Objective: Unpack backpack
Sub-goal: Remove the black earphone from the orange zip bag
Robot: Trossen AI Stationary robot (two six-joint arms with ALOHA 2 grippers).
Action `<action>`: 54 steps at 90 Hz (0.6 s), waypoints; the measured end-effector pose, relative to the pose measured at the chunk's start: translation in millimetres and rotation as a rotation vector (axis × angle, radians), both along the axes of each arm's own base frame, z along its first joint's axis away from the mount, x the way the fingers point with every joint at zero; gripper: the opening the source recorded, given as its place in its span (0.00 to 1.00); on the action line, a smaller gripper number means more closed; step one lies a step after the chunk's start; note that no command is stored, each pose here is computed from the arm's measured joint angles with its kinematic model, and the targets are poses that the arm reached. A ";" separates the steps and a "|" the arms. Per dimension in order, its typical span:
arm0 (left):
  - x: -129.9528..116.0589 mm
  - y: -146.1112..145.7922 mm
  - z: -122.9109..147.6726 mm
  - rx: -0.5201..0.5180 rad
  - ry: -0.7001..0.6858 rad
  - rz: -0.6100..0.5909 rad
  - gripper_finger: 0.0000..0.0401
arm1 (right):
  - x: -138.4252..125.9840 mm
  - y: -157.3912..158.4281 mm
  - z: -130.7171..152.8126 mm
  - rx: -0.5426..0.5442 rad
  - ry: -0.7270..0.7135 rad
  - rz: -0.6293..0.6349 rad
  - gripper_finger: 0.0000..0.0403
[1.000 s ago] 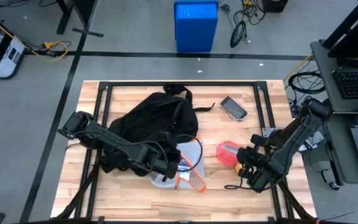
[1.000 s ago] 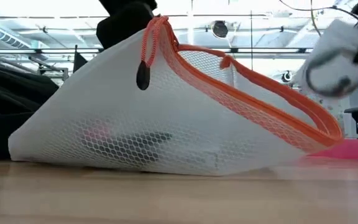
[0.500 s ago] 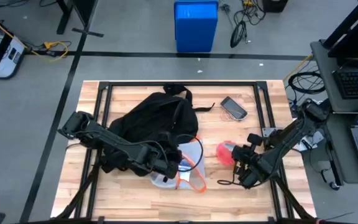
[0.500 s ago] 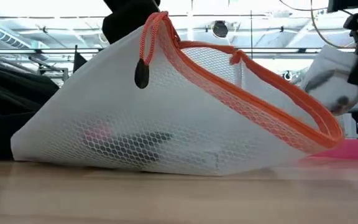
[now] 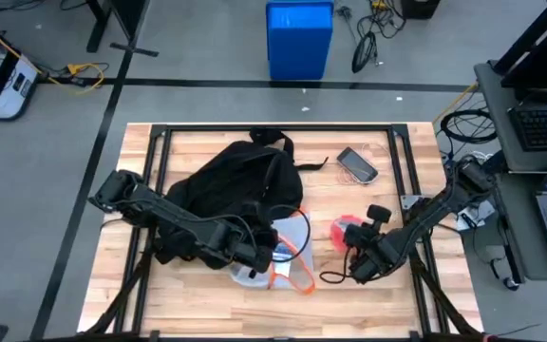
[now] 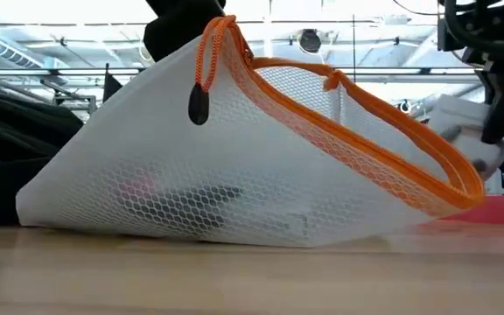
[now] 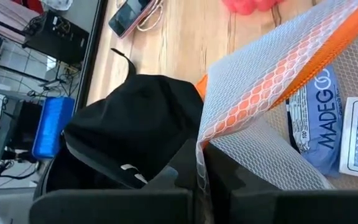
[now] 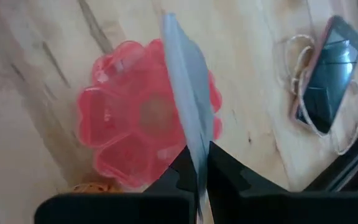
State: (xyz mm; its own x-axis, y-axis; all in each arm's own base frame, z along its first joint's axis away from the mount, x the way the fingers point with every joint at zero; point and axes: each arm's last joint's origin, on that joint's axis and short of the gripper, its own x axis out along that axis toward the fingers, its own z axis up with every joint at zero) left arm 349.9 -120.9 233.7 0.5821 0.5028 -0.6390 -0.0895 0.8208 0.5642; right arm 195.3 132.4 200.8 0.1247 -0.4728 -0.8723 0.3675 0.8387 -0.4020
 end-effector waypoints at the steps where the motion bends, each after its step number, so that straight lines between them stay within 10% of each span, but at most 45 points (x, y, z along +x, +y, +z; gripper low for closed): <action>1: 0.0 0.0 0.0 -0.001 0.000 -0.001 0.00 | 0.1 -0.1 0.0 0.001 0.000 -0.001 0.01; 54: 0.5 -0.7 -0.1 -0.034 -0.008 0.002 0.00 | 1.1 0.9 -1.2 0.065 0.040 0.001 0.05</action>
